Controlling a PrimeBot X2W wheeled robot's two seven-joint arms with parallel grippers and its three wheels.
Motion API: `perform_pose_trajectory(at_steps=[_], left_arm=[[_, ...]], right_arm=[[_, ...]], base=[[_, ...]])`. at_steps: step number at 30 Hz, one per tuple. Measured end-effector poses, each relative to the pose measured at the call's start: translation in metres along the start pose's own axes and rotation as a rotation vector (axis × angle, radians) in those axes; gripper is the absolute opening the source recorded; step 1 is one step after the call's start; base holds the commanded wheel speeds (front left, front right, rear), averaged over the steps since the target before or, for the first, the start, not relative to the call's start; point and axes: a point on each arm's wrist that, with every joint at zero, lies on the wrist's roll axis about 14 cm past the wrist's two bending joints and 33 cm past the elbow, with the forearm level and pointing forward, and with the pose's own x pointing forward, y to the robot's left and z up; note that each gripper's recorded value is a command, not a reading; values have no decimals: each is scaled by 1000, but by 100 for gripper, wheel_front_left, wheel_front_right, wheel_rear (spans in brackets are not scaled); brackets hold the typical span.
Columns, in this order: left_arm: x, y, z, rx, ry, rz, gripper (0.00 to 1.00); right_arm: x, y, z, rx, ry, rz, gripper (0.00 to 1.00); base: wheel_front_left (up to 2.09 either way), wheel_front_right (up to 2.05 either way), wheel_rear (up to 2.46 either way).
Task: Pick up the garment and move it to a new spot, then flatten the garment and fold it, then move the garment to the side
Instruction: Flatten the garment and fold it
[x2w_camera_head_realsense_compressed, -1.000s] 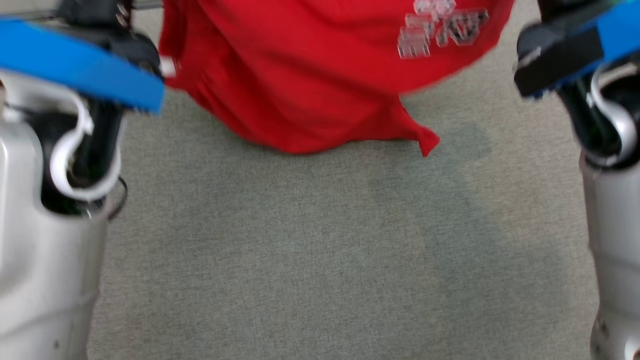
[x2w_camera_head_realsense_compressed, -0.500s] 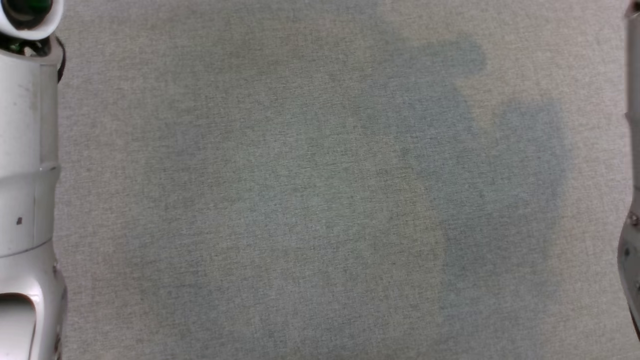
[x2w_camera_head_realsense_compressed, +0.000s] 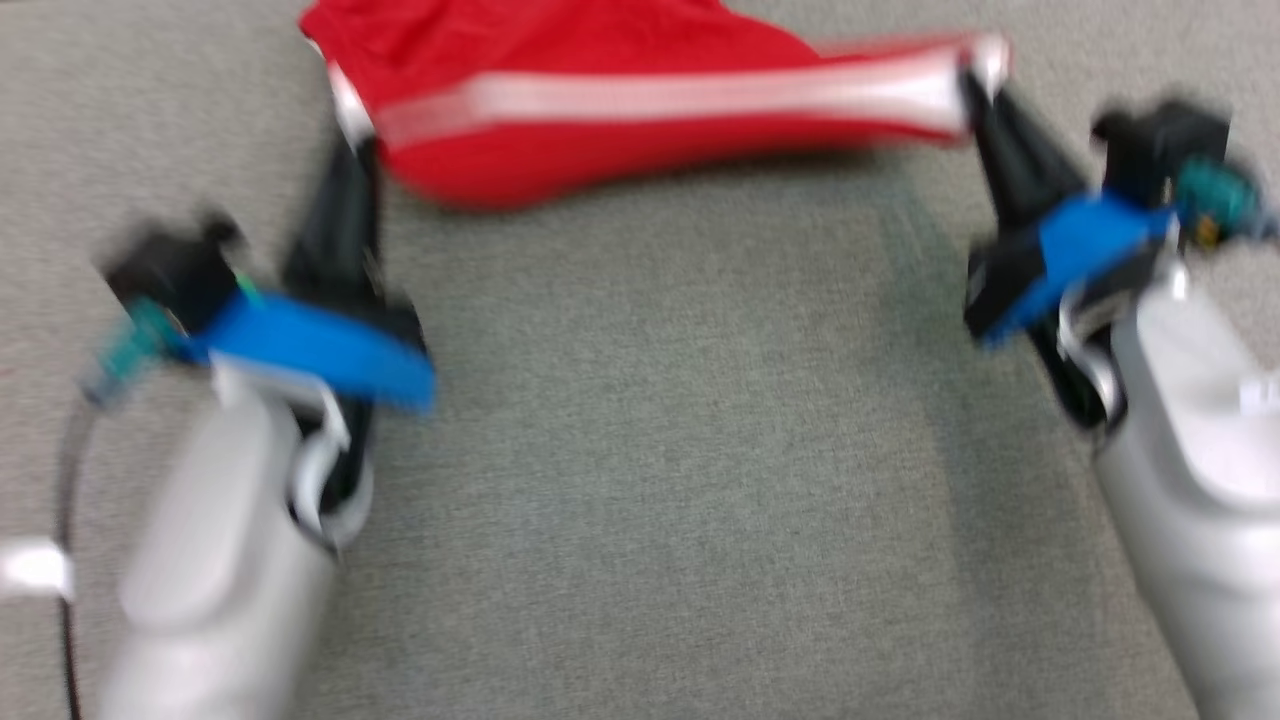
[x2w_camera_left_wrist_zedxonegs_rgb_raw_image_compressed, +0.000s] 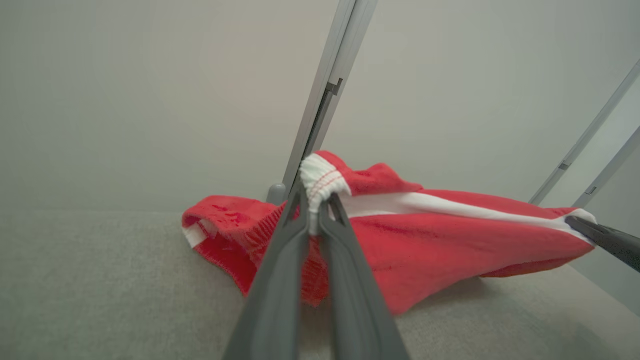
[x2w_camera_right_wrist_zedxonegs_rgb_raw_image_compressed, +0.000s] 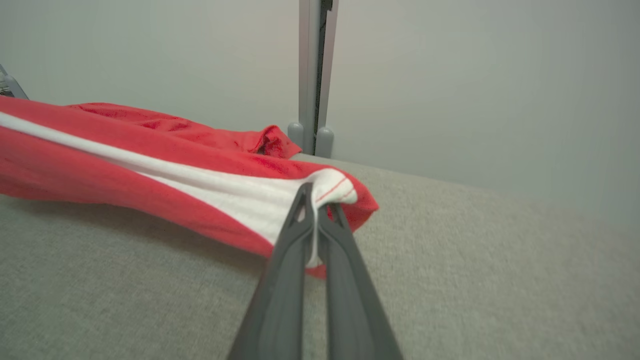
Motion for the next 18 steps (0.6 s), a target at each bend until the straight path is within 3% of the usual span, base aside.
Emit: perform_pose_trajectory(at_steps=[4,8,12,18], left_arm=[[-59,-12,-52,-75,185,20,0],[-107,-31,-66,-136,309,3,0],[-156,-41,-66,-142,426,3,0],[-202,-69,-55,-191,534,-20,0]], right_arm=[[-40,9,-30,184,84,-13,0],[-82,29,-45,341,156,2,0],[-142,52,-61,403,310,36,0],[-207,55,-55,392,454,28,0]], base=[[0,0,0],[0,0,0],[0,0,0],[0,0,0]])
